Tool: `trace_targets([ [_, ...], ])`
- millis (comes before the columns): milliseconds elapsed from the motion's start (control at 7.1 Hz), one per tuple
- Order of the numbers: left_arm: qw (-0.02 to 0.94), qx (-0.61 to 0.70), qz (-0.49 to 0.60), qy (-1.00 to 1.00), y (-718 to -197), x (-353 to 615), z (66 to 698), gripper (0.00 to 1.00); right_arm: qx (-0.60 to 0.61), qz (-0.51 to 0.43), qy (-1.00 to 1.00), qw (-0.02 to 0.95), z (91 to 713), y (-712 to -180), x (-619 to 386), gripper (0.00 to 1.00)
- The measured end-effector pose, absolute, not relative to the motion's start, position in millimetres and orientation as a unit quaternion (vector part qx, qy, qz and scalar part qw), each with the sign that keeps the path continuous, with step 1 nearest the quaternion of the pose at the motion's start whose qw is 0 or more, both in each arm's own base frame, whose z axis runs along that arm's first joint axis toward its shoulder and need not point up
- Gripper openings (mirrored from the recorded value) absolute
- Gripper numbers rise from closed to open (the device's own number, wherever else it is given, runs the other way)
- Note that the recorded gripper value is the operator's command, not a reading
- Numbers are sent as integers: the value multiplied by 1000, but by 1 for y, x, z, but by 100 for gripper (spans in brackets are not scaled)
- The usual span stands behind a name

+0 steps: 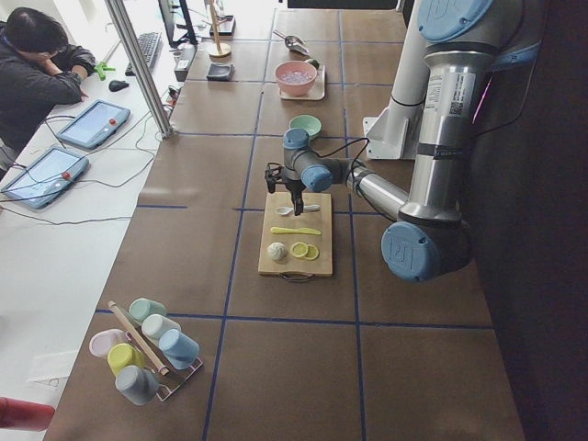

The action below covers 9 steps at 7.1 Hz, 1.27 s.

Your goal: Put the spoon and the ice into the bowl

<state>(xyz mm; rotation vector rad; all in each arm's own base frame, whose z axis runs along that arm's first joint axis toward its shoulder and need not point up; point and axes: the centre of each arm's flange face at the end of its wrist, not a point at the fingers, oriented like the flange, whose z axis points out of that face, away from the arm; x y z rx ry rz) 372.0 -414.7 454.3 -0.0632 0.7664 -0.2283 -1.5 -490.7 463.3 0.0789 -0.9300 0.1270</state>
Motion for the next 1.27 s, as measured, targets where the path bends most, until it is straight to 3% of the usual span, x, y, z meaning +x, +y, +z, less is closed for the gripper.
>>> trace_targets([
  [423,920,-31,-112,374,-415,373,456,56,34,62,-448,891,455,-489,-13,100],
  [704,920,-31,-112,374,-415,373,457,52,39,59,-449,891,449,-492,-14,100],
  [1127,920,-31,-112,375,-415,373,457,13,42,60,-451,889,442,-496,-15,100],
  [1268,919,-36,-109,377,-413,372,457,6,42,60,-451,889,442,-496,-15,100],
])
